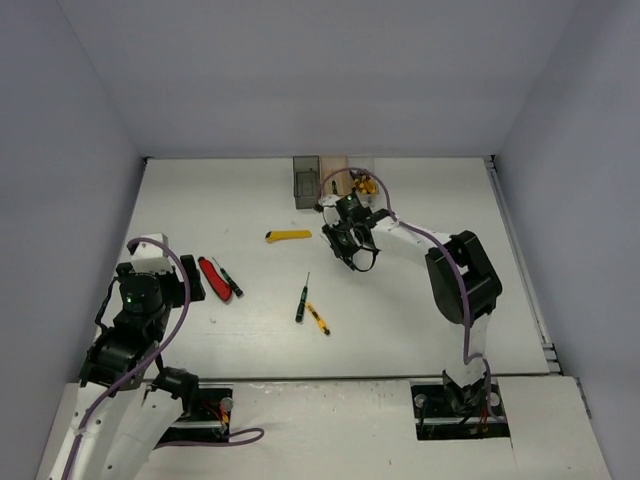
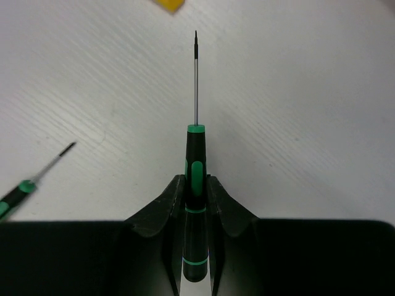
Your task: Sort the tools into containers
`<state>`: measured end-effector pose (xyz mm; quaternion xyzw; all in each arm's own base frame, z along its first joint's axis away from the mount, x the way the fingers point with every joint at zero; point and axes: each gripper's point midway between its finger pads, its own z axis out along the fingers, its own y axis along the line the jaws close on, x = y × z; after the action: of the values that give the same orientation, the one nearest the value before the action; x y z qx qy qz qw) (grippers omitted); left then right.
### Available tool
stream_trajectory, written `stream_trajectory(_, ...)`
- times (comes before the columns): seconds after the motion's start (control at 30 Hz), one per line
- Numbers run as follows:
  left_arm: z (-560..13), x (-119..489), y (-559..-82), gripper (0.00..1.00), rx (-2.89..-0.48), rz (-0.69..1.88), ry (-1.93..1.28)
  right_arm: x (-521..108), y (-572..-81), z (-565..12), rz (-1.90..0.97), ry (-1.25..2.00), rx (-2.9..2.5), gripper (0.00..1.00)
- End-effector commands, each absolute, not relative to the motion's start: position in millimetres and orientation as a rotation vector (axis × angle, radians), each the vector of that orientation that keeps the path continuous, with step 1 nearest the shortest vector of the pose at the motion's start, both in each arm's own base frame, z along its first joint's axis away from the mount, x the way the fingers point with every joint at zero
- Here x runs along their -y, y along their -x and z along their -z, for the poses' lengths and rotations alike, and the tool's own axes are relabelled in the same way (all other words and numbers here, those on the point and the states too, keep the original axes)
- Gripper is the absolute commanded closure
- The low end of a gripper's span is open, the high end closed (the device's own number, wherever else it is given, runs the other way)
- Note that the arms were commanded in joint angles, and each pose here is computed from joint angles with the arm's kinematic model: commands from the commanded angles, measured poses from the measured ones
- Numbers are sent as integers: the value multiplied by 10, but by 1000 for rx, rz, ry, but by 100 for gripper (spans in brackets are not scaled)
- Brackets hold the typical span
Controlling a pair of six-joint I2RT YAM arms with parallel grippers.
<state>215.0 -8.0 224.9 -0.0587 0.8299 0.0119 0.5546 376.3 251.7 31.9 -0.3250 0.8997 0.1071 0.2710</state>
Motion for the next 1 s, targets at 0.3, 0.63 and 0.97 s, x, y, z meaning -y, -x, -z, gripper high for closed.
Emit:
stream_trajectory(0.3,-2369,90,-2234,18,-1936,-24,145,-2475,-5417,-2357,-251,92,-2013,100)
stream_trajectory(0.63,-2334,108,-2262,18,-1956,-24,139,-2533,-6133,-1973,-293,-29,-2003,99)
stream_trajectory(0.97,-2329,123,-2273,18,-1960,-18,138,-2623,-6198,-1408,-308,-10,-2074,91)
